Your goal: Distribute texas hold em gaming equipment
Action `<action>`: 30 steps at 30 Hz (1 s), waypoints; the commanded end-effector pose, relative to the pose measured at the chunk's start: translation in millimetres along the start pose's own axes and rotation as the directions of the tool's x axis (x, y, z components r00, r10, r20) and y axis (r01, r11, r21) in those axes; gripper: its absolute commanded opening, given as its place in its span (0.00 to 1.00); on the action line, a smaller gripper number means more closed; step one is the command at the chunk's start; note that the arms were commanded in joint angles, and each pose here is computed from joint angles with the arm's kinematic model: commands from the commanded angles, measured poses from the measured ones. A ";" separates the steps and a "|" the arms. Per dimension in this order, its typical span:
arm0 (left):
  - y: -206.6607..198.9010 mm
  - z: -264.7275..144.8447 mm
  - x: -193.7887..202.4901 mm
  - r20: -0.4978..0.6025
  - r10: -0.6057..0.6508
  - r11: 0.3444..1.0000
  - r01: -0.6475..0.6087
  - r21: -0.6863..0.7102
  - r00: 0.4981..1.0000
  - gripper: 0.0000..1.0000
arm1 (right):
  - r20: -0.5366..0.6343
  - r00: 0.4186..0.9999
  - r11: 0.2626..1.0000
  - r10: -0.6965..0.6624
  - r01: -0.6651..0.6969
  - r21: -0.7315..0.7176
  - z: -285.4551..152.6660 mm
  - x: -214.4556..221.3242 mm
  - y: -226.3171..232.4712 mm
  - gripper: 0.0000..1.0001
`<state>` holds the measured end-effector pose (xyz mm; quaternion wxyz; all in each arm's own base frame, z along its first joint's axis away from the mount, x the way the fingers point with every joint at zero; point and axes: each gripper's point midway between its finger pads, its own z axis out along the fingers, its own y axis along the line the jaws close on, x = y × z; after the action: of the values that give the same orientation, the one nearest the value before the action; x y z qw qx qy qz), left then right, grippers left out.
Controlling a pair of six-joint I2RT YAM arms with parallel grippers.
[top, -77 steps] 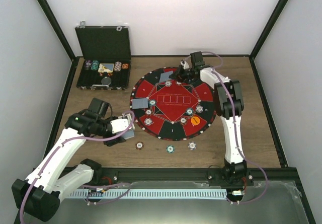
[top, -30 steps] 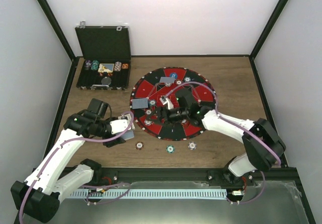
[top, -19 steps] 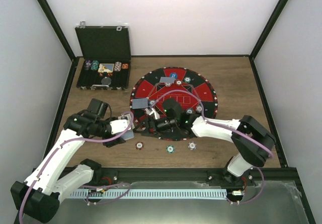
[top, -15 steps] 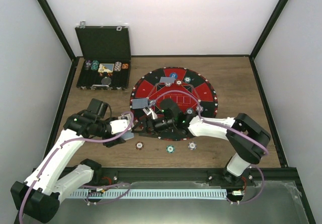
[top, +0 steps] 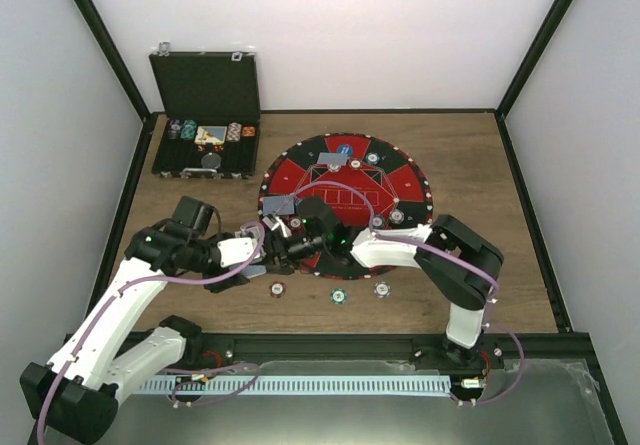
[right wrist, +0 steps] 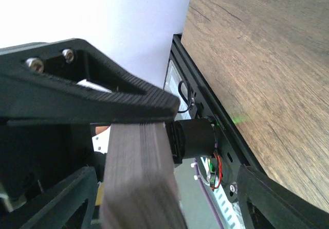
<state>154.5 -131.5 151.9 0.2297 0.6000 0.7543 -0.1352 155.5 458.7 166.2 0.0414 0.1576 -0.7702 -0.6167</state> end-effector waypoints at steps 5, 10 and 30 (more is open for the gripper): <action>1.1 -10.7 -10.9 0.045 0.032 0.999 -0.031 -0.021 0.998 0.06 | -0.030 0.999 0.999 -0.011 0.009 -0.051 14.5 -7.1 7.9 0.73; 1.0 -11.5 -10.6 0.045 0.037 0.999 -0.036 -0.025 0.998 0.06 | 0.005 0.999 0.999 0.037 -0.037 -0.021 0.4 -8.1 -16.9 0.67; 2.8 -13.3 -12.5 0.046 0.044 0.999 -0.042 -0.032 0.998 0.06 | 0.058 0.997 0.998 0.044 -0.047 0.039 -37.9 2.0 -24.9 0.43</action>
<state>152.7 -130.3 152.9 0.2309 0.6014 0.7532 -0.1330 164.8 430.2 160.7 0.0340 0.1412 -0.7679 -0.6239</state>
